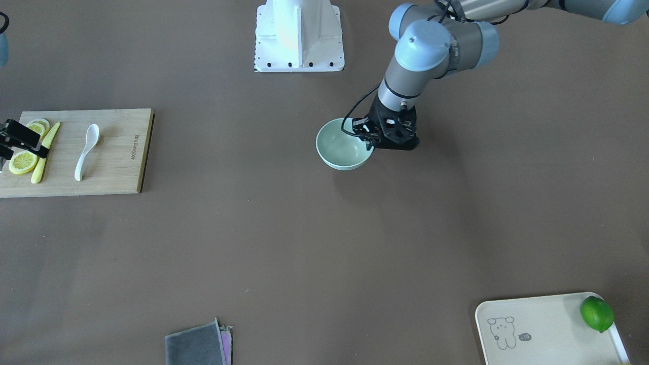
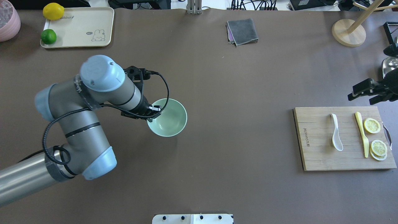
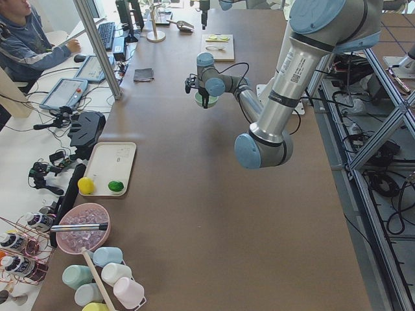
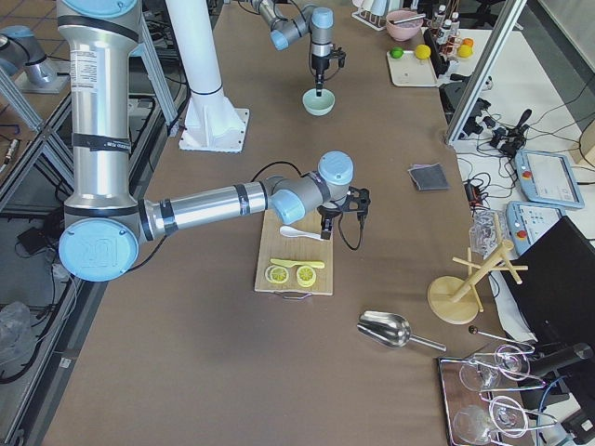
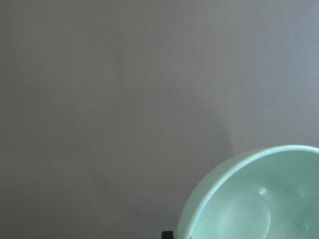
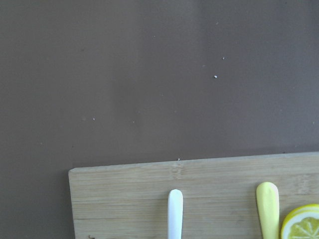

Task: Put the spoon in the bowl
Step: 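Lower the right gripper onto the white spoon on the bamboo board and grasp it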

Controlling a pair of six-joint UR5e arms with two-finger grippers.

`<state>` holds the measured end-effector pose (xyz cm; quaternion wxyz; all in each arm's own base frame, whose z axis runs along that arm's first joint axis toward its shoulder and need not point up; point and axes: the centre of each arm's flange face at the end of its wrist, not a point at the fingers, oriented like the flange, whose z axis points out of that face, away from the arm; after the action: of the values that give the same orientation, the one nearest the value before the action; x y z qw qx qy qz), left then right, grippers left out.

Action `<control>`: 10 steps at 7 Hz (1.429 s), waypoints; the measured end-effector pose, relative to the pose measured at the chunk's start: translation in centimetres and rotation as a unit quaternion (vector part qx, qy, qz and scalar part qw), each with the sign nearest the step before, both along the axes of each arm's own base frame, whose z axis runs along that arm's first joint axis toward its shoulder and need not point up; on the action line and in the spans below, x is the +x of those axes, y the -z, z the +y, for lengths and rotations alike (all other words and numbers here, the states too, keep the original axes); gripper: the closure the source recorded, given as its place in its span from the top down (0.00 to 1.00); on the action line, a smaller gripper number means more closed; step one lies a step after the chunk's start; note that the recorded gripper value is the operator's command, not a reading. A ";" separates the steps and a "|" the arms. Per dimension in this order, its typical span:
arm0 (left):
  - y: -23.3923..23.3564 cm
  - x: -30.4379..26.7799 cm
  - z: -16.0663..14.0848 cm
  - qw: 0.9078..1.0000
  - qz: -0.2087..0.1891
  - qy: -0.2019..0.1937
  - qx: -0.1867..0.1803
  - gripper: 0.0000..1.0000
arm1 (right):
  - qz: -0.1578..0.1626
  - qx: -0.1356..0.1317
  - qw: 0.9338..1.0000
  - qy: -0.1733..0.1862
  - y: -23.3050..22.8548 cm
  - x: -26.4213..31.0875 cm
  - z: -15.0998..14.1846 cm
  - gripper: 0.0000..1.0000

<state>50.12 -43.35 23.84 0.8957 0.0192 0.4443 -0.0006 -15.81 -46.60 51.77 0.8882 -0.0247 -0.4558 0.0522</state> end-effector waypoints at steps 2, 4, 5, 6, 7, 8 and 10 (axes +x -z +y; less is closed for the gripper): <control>3.3 5.3 0.5 1.000 -0.003 0.009 -0.006 0.00 | 0.021 -0.029 0.999 0.011 -1.4 -4.4 1.6 0.89; 3.3 7.1 1.4 1.000 -0.006 0.002 -0.007 0.00 | 0.031 -0.042 0.998 0.027 -2.7 -6.4 2.4 0.89; 3.3 7.7 2.0 1.000 -0.004 -0.004 -0.005 0.00 | 0.034 -0.048 0.998 0.029 -3.0 -7.0 2.7 0.89; 3.3 8.0 2.4 1.000 -0.001 -0.007 -0.004 0.00 | 0.038 -0.054 0.997 0.029 -3.4 -7.5 2.8 0.86; 3.3 8.1 2.5 1.000 0.000 -0.008 -0.004 0.00 | 0.042 -0.056 0.997 0.029 -3.8 -7.9 2.7 0.82; 3.3 8.1 2.6 1.000 0.000 -0.008 -0.004 0.00 | 0.048 -0.056 0.997 0.028 -4.2 -8.4 2.4 0.72; 3.4 8.1 2.6 1.000 0.001 -0.008 -0.003 0.77 | 0.055 -0.056 0.997 0.027 -4.7 -9.0 2.0 0.32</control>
<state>58.21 -40.74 20.49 0.8953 0.0125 0.4452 0.0053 -24.77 -44.64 56.46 0.9103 -0.0836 -0.4018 0.0549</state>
